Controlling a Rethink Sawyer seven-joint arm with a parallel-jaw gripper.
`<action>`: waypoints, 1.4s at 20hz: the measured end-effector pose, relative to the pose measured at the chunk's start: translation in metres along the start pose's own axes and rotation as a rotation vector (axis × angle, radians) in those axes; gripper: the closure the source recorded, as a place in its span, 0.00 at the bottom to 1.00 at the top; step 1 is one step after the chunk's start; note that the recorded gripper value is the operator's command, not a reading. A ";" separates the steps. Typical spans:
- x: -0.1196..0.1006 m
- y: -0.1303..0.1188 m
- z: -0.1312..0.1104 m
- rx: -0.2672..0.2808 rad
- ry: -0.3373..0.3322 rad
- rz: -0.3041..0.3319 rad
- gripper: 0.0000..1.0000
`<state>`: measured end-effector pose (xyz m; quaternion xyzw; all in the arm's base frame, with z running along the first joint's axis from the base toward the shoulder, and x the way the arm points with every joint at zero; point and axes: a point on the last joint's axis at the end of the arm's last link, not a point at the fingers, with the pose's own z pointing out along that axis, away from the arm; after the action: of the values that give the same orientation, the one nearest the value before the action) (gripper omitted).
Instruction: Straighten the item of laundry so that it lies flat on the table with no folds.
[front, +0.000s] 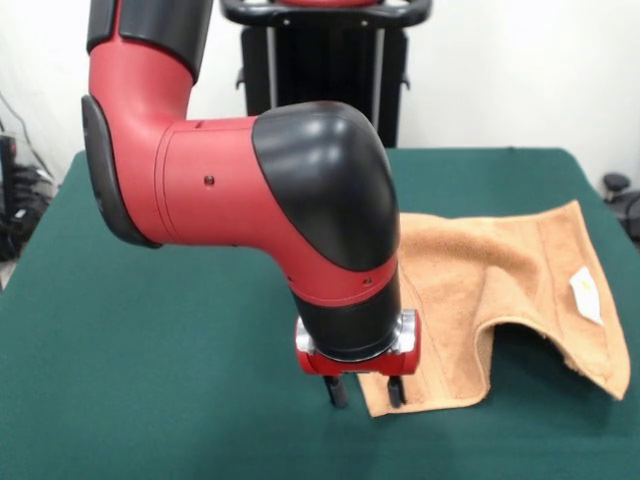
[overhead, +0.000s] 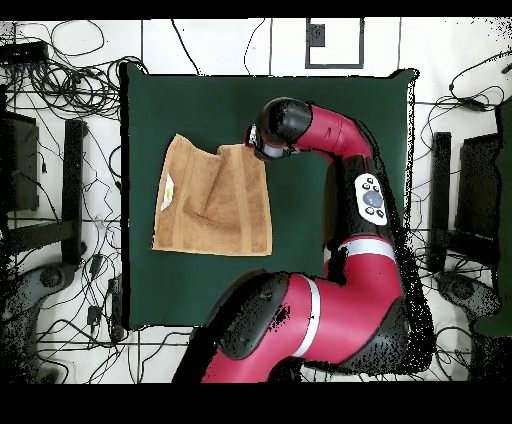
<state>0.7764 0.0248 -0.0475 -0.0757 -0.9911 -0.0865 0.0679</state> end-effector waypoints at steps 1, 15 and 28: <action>-0.001 0.000 0.000 -0.001 0.003 0.001 0.00; -0.005 -0.001 0.001 -0.008 0.030 0.005 0.00; -0.007 -0.002 0.001 -0.006 0.028 0.005 1.00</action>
<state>0.7823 0.0218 -0.0498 -0.0770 -0.9896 -0.0903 0.0819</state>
